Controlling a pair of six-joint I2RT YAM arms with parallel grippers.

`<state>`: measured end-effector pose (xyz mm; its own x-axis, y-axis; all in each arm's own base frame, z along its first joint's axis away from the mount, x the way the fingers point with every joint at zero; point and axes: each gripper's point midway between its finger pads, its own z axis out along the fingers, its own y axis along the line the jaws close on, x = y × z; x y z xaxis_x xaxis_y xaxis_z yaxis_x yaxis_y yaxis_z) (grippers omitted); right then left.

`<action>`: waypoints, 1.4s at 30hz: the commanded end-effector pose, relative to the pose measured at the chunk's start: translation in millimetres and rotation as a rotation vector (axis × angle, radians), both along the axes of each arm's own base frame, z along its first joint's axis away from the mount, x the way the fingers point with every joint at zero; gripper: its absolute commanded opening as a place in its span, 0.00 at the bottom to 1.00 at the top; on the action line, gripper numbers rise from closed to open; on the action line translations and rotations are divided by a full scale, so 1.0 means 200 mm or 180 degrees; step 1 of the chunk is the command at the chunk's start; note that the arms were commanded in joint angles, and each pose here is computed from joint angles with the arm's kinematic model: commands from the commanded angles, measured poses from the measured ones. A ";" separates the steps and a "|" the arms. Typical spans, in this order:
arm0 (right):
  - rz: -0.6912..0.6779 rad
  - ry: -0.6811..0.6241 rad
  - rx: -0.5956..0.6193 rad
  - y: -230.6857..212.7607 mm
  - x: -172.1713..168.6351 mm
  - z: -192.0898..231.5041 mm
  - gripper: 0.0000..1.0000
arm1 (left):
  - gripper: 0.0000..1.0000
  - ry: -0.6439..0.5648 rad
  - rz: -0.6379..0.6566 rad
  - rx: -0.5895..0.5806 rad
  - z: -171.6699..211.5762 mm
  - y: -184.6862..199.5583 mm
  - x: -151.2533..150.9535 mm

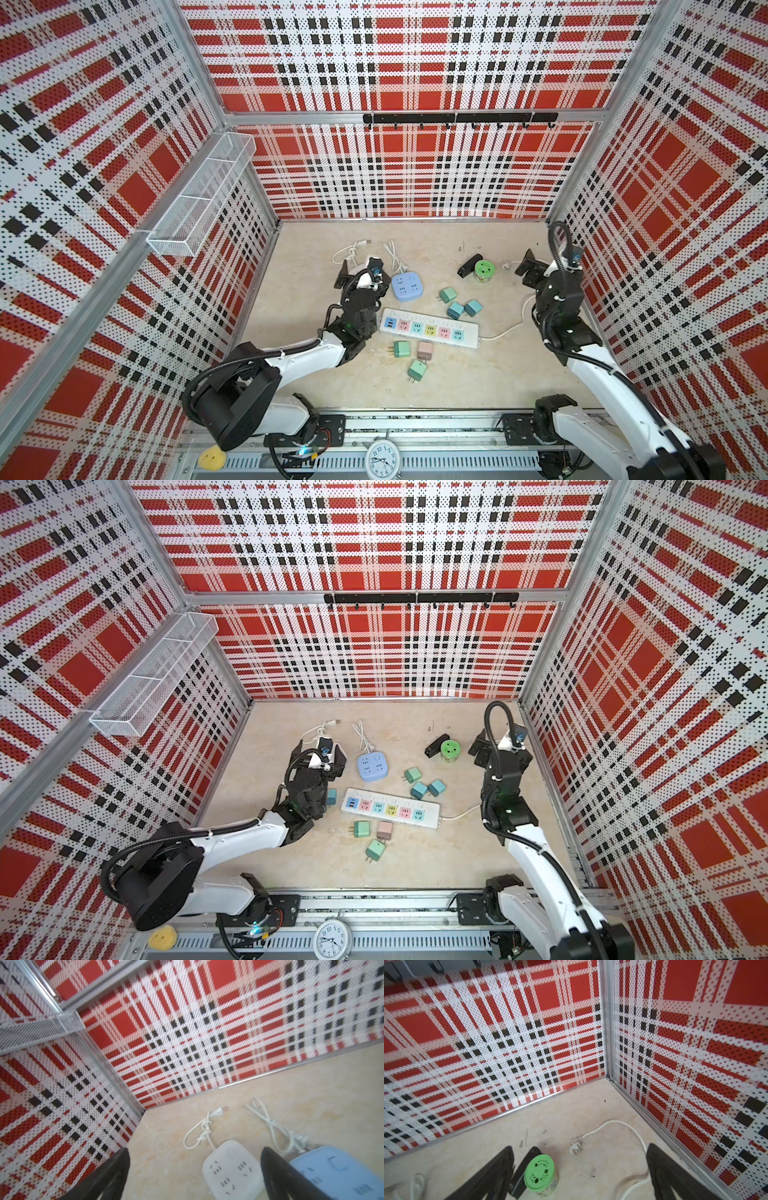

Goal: Insert the plug
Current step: 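Raise both arms and move the right gripper over the teal plug adapters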

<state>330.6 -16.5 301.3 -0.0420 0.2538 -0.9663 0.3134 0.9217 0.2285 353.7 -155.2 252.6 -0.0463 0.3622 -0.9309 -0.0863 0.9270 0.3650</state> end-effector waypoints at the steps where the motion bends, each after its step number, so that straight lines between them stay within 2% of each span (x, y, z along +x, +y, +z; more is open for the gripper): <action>1: 0.0221 0.0535 0.0357 0.05 -0.16 -0.17 1.00 | 0.99 0.0204 -0.0095 -0.0279 0.19 -0.03 -0.07; 4: 0.0580 0.0281 0.0457 0.12 -0.24 -0.07 1.00 | 0.99 0.0788 -0.0743 -0.0610 0.22 -0.11 -0.14; 6: 0.0711 0.0123 0.0524 0.14 -0.30 -0.01 1.00 | 0.99 0.0761 -0.0988 -0.0786 0.28 -0.14 -0.17; 9: 0.0753 -0.0029 0.0738 0.14 -0.37 0.01 1.00 | 0.99 0.0607 -0.0832 -0.1140 0.34 -0.03 -0.23; 12: 0.0911 0.0062 0.0871 0.19 -0.39 -0.01 1.00 | 0.99 0.0588 -0.0869 -0.1473 0.33 0.07 -0.28; 15: 0.1211 0.0402 0.1018 0.30 -0.34 -0.10 1.00 | 0.99 0.0549 -0.0764 -0.1968 0.28 0.22 -0.31; 18: 0.1427 0.0807 0.1156 0.40 -0.28 -0.23 1.00 | 0.99 0.0543 -0.0639 -0.2228 0.19 0.34 -0.34; 23: 0.1460 0.1427 0.1176 0.47 -0.21 -0.45 0.98 | 0.99 0.0701 -0.0417 -0.2275 -0.06 0.46 -0.35; 29: 0.1346 0.1767 0.1104 0.50 -0.18 -0.64 0.87 | 0.99 0.1042 0.0115 -0.2150 -0.33 0.57 -0.33; 32: 0.1361 0.1955 0.1039 0.55 -0.15 -0.72 0.84 | 0.99 0.1119 0.0242 -0.2104 -0.43 0.58 -0.30; 37: 0.1291 0.2272 0.0981 0.61 -0.07 -0.84 0.80 | 1.00 0.1163 0.0524 -0.2046 -0.57 0.64 -0.28; 42: 0.1172 0.2505 0.0894 0.63 0.01 -0.95 0.78 | 1.00 0.1150 0.0464 -0.2035 -0.58 0.62 -0.27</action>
<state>313.8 107.4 102.5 -0.8179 0.2987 -0.4917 0.1586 0.9386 0.3065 292.7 -36.0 120.9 -0.4783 -0.2321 -0.8470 -0.1717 0.9705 -0.1690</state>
